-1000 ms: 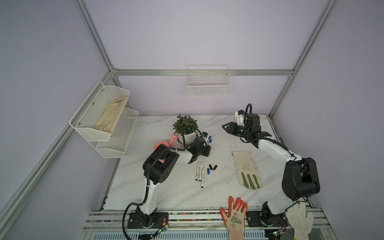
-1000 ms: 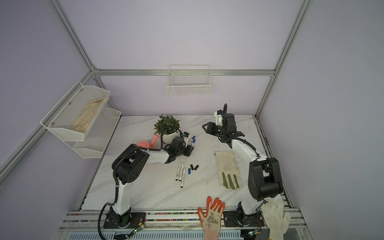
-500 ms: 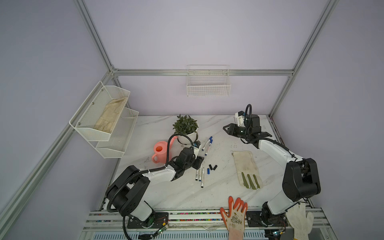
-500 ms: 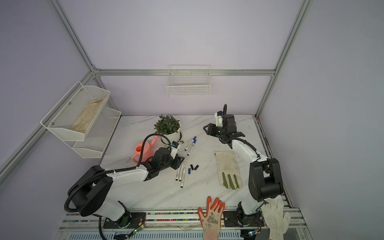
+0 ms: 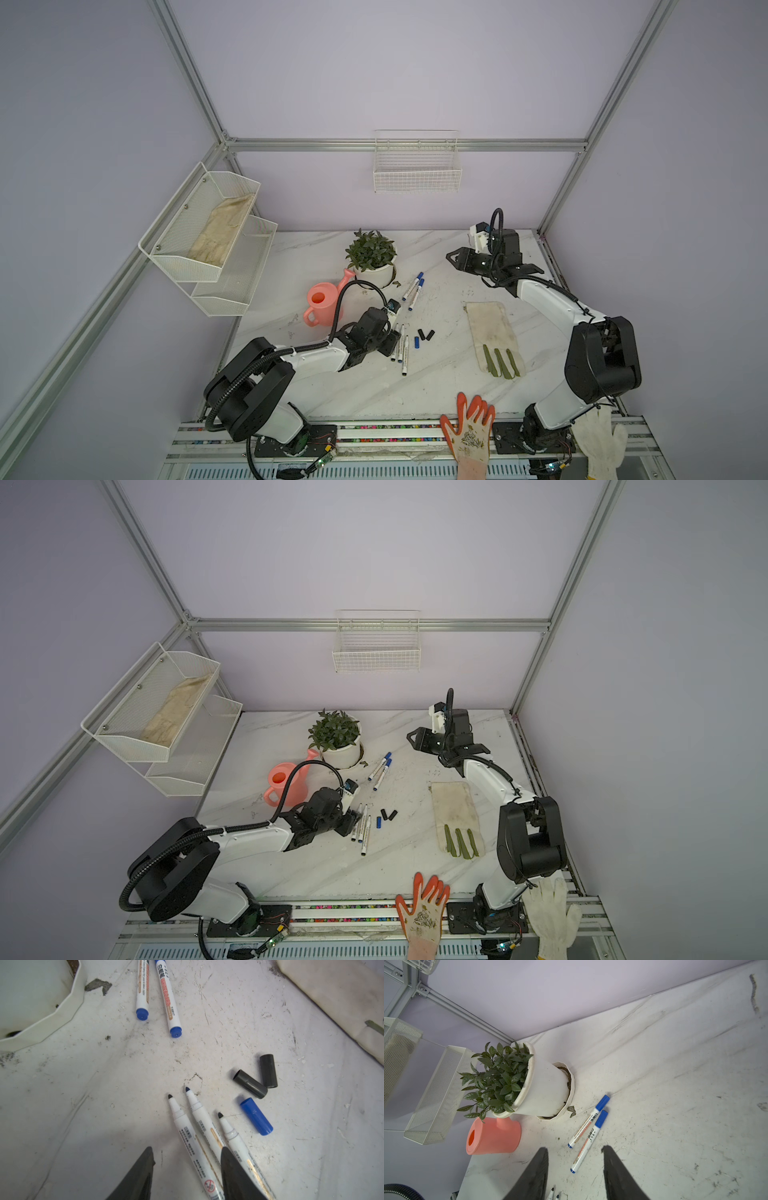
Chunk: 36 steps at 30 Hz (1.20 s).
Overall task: Insert the pens into the pen caps
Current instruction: 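Grasp an uncapped white marker on the table with the left gripper, then lift the uncapped white marker upright with the left gripper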
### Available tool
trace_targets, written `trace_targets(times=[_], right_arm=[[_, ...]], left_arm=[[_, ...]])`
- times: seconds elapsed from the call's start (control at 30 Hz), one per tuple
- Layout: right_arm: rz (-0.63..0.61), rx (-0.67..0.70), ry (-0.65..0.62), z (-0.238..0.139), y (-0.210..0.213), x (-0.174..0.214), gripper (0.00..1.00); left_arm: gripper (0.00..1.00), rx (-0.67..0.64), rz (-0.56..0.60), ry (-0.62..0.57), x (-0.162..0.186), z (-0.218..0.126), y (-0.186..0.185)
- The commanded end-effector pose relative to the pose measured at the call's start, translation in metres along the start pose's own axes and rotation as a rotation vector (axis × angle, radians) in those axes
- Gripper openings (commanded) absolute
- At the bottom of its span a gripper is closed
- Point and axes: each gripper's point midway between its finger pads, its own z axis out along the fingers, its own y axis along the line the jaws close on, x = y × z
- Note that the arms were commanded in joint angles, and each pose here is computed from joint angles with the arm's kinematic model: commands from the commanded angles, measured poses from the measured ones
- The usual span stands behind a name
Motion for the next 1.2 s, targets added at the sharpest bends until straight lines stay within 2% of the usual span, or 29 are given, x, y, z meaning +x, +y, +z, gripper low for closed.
trace_targets(times=[0.0,0.17,0.37,0.47,0.6,0.7,0.77,0.9,1.07,1.17], right_arm=[[-0.008,0.018,0.0,-0.003,-0.004,-0.001,0.46],[-0.014,0.013,-0.004,-0.004,-0.002,-0.001,0.46],[-0.01,0.029,-0.011,-0.005,-0.005,-0.001,0.46],[-0.008,0.031,-0.01,-0.005,-0.006,0.0,0.46],[0.004,0.032,-0.014,-0.004,-0.007,0.0,0.45],[0.007,0.032,-0.012,-0.005,-0.006,0.0,0.45],[0.002,0.017,-0.007,-0.006,-0.002,0.002,0.45],[-0.042,-0.064,0.049,0.0,0.022,0.018,0.45],[-0.181,-0.191,0.204,0.017,0.069,0.067,0.45],[-0.25,-0.282,0.272,0.021,0.098,0.092,0.45]], left_arm=[[0.51,-0.046,0.031,0.05,0.011,0.003,0.004],[0.49,-0.111,0.055,0.111,0.023,0.0,0.008],[0.35,-0.139,0.038,0.215,0.043,-0.016,0.011],[0.26,-0.14,0.008,0.228,0.045,-0.02,0.011],[0.17,-0.188,-0.011,0.257,0.044,-0.01,0.017],[0.07,-0.181,0.002,0.27,0.037,0.003,0.015],[0.0,-0.156,-0.009,0.23,0.023,0.007,0.012],[0.0,-0.042,-0.05,0.047,-0.031,0.002,0.002],[0.0,0.08,-0.147,-0.245,-0.105,-0.033,0.007],[0.0,0.102,-0.185,-0.4,-0.141,-0.057,0.014]])
